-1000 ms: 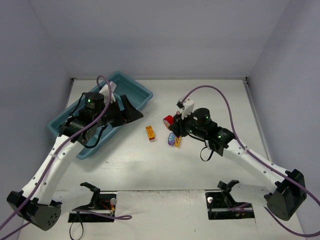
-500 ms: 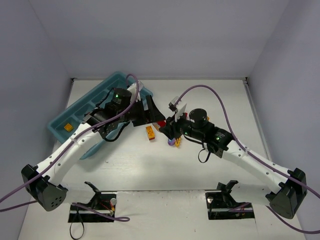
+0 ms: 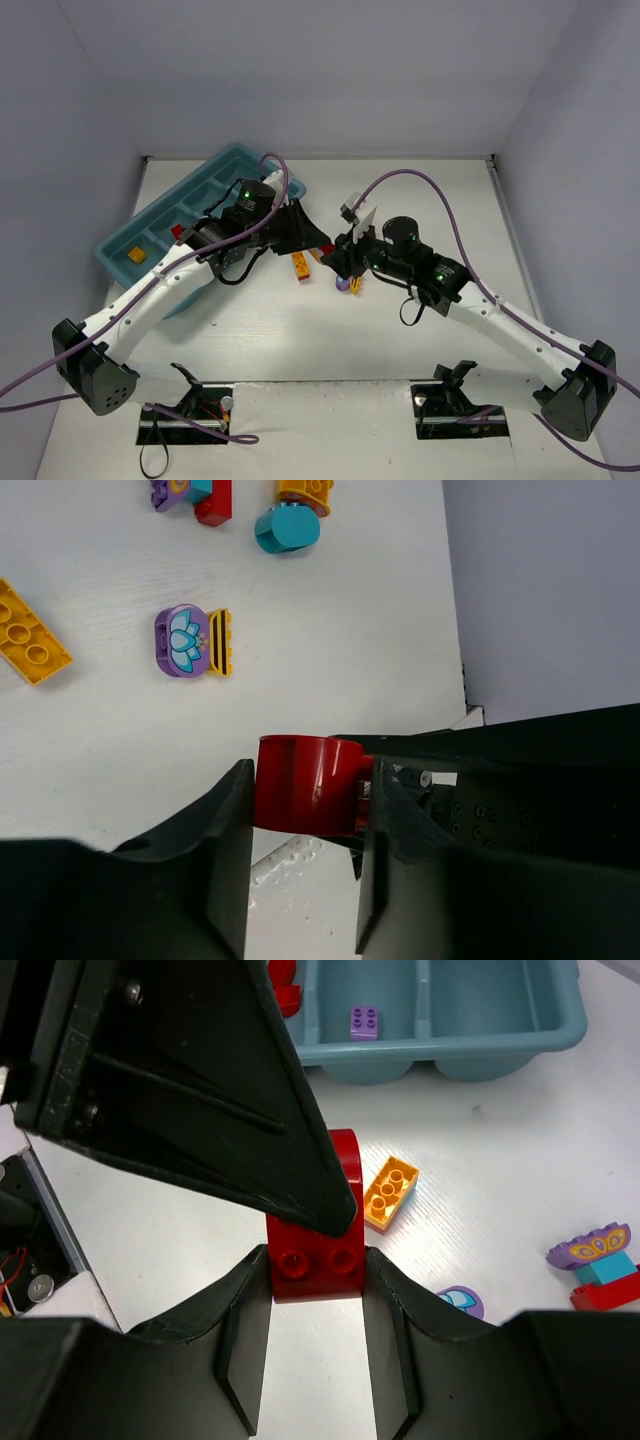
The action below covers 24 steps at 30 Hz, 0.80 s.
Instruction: Sort the legos into containers by color
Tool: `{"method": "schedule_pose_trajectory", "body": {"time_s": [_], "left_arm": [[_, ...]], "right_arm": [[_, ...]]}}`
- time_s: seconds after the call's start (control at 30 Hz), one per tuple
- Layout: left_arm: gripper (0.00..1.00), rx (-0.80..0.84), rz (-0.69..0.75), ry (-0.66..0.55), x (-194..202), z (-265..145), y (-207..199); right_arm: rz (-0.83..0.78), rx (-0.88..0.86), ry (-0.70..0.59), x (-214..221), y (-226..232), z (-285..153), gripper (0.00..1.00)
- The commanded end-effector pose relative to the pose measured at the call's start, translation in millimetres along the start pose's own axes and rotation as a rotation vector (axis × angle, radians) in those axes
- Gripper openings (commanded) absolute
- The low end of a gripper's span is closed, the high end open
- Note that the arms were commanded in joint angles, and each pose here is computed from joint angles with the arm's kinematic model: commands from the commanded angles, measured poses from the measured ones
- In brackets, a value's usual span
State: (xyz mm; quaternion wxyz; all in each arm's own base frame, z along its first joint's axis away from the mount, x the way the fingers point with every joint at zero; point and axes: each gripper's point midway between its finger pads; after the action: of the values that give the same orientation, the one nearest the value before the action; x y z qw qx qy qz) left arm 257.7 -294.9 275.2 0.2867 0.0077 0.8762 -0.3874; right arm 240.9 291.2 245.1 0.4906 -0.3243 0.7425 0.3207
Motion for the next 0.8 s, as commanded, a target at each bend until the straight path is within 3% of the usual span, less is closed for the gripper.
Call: {"method": "schedule_pose_trajectory", "body": {"time_s": [0.0, 0.1, 0.13, 0.23, 0.33, 0.47, 0.63, 0.77], "left_arm": [[0.09, 0.092, -0.008, -0.058, -11.6, -4.5, -27.0], [0.00, 0.053, -0.006, -0.082, -14.4, -6.5, -19.0], [0.00, 0.038, -0.002, -0.089, -15.5, -7.6, -15.9], [0.00, -0.048, 0.018, -0.122, -23.8, -14.0, 6.1], [0.00, -0.126, 0.016, -0.167, -37.8, -24.6, 30.1], [0.00, -0.318, -0.002, -0.273, -73.2, -57.0, 96.5], [0.00, -0.632, 0.020, -0.387, -109.6, -97.3, 179.2], [0.00, -0.802, -0.019, -0.394, -128.7, -109.1, 236.0]], "right_arm": [[-0.045, -0.035, -0.170, -54.7, 11.9, -9.1, 0.04], [-0.041, -0.020, -0.167, -52.7, 9.2, -9.6, 0.14], [-0.034, -0.009, -0.164, -51.8, 7.4, -9.6, 0.31], [-0.024, 0.038, -0.150, -47.7, -0.9, -10.5, 0.58], [-0.012, 0.097, -0.124, -41.2, -11.6, -11.6, 0.74], [0.013, 0.204, -0.103, -33.9, -29.5, -17.8, 0.85], [0.082, 0.439, -0.085, -18.6, -69.9, -28.6, 0.85], [0.135, 0.547, -0.052, -2.7, -86.6, -34.1, 0.86]]}}
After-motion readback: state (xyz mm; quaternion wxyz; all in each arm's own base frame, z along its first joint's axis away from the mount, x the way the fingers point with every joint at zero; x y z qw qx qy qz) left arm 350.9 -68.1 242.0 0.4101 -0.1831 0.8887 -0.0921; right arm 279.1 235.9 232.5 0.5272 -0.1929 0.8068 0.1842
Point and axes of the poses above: each gripper's point midway between its finger pads, its own z axis out along the fingers, its own y axis along the line the jaws close on, x = y × z, and after that the axes turned 1 degree about z, right-handed
